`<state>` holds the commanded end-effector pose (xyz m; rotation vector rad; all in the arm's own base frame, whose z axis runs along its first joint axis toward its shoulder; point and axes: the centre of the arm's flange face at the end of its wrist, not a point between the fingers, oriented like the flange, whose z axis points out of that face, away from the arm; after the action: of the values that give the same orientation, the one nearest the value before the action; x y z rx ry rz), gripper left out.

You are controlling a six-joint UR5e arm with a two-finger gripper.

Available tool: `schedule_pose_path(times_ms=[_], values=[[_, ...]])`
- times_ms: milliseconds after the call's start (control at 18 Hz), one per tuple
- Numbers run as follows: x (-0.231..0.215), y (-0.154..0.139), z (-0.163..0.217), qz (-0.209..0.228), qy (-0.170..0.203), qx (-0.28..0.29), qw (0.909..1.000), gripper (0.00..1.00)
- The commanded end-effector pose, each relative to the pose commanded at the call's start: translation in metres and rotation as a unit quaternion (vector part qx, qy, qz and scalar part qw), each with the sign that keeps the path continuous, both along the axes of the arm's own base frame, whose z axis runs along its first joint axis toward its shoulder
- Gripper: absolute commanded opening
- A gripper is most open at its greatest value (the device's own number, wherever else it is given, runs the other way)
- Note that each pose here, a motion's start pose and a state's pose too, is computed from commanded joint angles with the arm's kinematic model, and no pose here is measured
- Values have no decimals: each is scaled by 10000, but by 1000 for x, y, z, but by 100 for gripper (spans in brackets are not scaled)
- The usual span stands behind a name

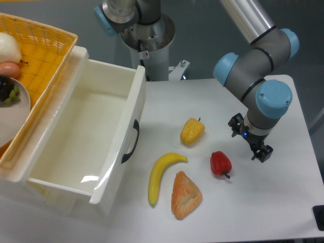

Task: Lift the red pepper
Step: 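Move the gripper over the red bell pepper and open it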

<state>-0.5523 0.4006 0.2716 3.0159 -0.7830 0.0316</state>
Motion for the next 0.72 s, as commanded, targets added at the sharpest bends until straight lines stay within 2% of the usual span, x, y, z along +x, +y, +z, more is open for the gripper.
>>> schedule_pose_path(times_ms=[111,333,444,556,722], values=[[0,0,0,99,-4,12,9999,100],[7,7,-12,620,-85,-24,9980,100],[8,-1,-16,1002,-53,-9,9950,100],[12,-6,-19,1165,-36,85,9931,100],[16,-12,-21,1899,-230,292,9811,100]])
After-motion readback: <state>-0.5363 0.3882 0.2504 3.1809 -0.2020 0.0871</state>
